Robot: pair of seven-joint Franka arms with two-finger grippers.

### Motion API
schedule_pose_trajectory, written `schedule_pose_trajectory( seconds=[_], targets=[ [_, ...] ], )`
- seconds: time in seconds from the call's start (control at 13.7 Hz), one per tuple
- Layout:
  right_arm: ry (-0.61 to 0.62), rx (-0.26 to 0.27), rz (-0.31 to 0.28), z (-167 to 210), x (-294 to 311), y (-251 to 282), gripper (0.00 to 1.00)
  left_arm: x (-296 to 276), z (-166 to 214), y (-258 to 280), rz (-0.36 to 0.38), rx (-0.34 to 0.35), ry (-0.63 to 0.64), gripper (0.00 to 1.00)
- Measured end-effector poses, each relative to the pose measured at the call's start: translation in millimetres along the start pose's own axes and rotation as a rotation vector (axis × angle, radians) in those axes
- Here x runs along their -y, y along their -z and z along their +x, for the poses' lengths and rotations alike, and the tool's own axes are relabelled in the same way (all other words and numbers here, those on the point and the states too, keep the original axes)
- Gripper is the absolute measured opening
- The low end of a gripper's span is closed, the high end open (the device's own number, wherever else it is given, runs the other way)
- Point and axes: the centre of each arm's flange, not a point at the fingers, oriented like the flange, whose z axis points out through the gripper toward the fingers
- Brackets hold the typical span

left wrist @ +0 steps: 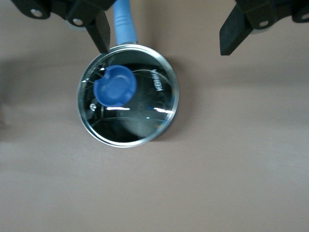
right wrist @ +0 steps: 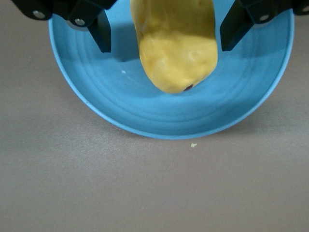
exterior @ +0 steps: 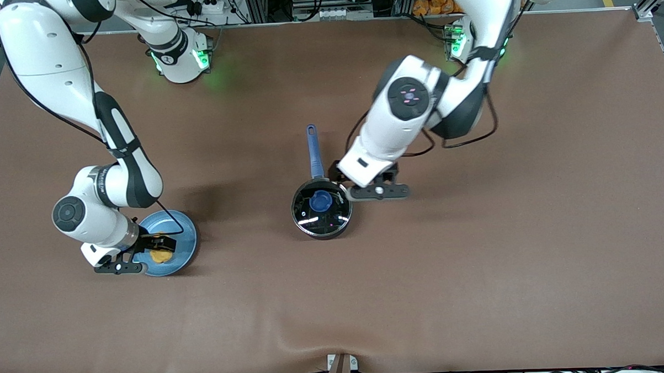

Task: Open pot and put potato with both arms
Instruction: 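Lower the right gripper onto the potato while the left gripper reaches the knob, then grasp the potato with the right gripper while the left gripper grips the knob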

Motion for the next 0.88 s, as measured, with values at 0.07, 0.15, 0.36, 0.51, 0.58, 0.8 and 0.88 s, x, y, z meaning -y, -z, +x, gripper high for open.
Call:
schedule_pose_trajectory(
  seconds=[0.07,0.15,0.36,0.51,0.58,0.8,0.88],
  targets=[
    [0.001,0.001,0.0,0,0,-1,0.94,-9,-7,-15,0.0,-0.008,0.03,1.0],
    [0.003,0.0,0.001,0,1,0,0.93,-17,-12,-28,0.001,-0.014,0.052,1.0],
    [0.006,-0.006,0.002,2,2,2,0.58,-39,-27,-61,0.007,-0.025,0.077,1.0],
    [0.007,-0.012,0.003,4,3,4,0.56,-47,-28,-75,0.009,-0.048,0.102,1.0],
    [0.007,-0.016,0.003,5,3,6,0.56,-50,-27,-77,0.0,-0.063,0.113,1.0],
    [0.014,-0.047,0.006,12,8,22,0.56,-49,-20,-82,0.0,-0.095,0.12,1.0],
    [0.019,-0.059,0.007,15,11,31,0.56,-48,-19,-84,0.014,-0.106,0.107,1.0]
  ],
)
